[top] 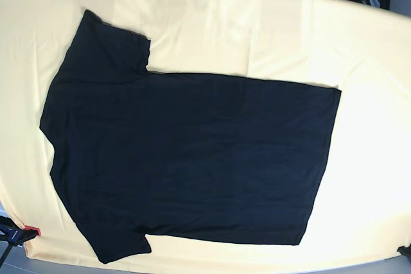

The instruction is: Fold the T-shirt properly

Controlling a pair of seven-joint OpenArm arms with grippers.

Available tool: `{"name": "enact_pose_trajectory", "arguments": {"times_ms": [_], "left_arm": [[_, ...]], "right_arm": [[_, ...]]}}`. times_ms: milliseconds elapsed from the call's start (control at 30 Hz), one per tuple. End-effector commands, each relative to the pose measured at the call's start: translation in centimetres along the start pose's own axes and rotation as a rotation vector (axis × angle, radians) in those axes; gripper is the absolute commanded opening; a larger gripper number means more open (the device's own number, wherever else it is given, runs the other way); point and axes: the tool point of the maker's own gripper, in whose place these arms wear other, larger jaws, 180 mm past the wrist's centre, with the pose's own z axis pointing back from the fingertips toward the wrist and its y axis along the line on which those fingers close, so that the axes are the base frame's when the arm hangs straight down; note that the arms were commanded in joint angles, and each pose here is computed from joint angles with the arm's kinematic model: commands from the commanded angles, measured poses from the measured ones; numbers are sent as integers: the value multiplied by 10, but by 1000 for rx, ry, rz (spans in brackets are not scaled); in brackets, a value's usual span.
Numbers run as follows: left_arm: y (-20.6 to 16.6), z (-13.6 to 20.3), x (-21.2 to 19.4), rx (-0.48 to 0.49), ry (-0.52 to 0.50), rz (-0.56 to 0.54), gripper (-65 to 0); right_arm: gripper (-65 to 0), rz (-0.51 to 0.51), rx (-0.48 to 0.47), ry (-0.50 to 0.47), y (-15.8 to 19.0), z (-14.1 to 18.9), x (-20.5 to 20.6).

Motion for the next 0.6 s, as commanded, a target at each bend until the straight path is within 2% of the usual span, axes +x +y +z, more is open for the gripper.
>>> {"name": "enact_pose_trajectory", "arguments": {"times_ms": [0, 567], "left_arm": [[-5, -1, 3, -13, -10, 0, -650], [-6, -1, 2, -13, -8, 1, -650]], "right_arm": [[-650, 10, 10, -21, 0, 2, 10], [-650, -2, -16, -22, -4, 2, 10]]}}
